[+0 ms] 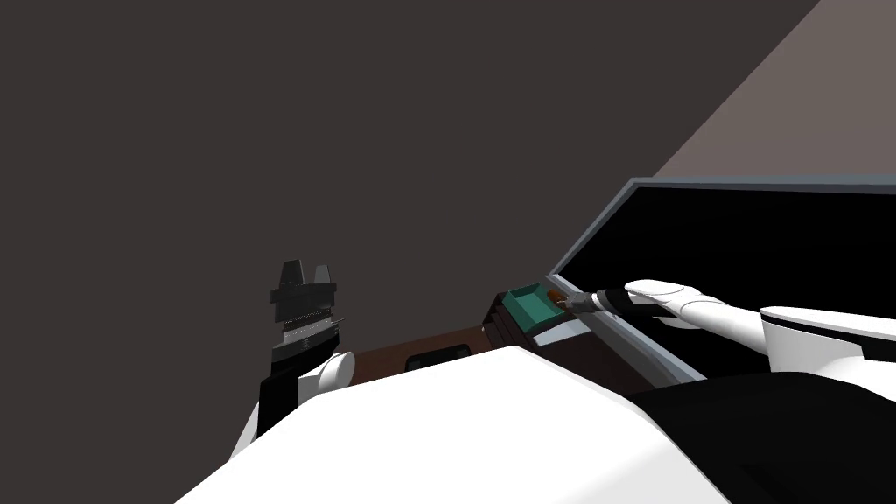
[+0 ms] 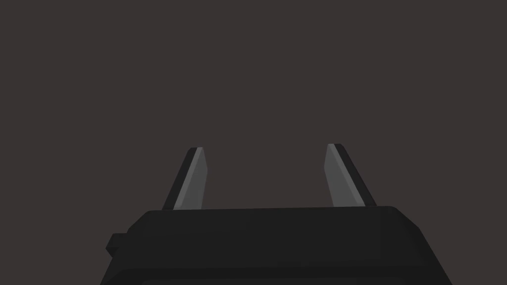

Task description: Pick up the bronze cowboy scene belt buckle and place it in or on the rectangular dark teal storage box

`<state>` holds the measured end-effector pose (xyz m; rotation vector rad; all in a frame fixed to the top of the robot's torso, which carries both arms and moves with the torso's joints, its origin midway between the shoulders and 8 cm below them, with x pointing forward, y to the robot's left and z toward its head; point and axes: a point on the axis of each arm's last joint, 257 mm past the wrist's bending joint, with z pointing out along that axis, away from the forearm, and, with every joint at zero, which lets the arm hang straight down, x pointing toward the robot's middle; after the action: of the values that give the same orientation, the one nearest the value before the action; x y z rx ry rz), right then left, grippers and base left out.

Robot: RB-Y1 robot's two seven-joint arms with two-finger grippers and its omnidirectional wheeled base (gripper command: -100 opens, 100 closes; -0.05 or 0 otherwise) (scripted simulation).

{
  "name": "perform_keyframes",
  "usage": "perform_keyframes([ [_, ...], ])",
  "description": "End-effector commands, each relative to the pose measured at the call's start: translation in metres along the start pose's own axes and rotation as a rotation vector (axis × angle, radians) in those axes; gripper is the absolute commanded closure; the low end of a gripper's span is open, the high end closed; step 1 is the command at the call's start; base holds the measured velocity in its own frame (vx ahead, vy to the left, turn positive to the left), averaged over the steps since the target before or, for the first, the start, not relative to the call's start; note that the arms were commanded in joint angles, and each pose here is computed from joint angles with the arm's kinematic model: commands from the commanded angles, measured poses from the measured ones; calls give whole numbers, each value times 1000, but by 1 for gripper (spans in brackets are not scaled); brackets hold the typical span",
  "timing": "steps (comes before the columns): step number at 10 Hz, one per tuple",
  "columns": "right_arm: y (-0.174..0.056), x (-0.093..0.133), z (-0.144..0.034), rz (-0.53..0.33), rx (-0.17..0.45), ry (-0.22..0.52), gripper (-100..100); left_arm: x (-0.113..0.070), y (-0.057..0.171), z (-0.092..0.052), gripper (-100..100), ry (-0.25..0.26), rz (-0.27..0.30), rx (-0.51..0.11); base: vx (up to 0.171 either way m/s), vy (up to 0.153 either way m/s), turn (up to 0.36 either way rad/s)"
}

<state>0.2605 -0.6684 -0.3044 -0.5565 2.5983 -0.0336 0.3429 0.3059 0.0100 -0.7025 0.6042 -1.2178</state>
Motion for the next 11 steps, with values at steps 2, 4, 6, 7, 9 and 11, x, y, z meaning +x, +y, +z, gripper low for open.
perform_keyframes([
  [2, -7, -3, -9, 25, 6, 14, 100, 0, 0, 0, 0, 0, 0, 0, 161, -39, -25],
  [4, -6, -3, -9, 20, 7, 11, -100, 0, 0, 0, 0, 0, 0, 0, 37, -4, -2],
  [6, 3, -1, -4, 23, -17, 12, -100, 0, 0, 0, 0, 0, -1, 0, -8, 27, -5],
  [7, 7, 0, -2, 24, -28, 13, -100, 0, 0, 0, 0, 0, 0, 0, -4, 13, 2],
  [9, 7, 0, -2, 24, -27, 12, 0, 0, 0, 0, 0, 0, 0, 0, 0, 0, 0],
  [11, -1, -13, -17, 12, -27, 10, -100, 0, 0, 0, 0, 0, 0, 0, -2, 24, -50],
])
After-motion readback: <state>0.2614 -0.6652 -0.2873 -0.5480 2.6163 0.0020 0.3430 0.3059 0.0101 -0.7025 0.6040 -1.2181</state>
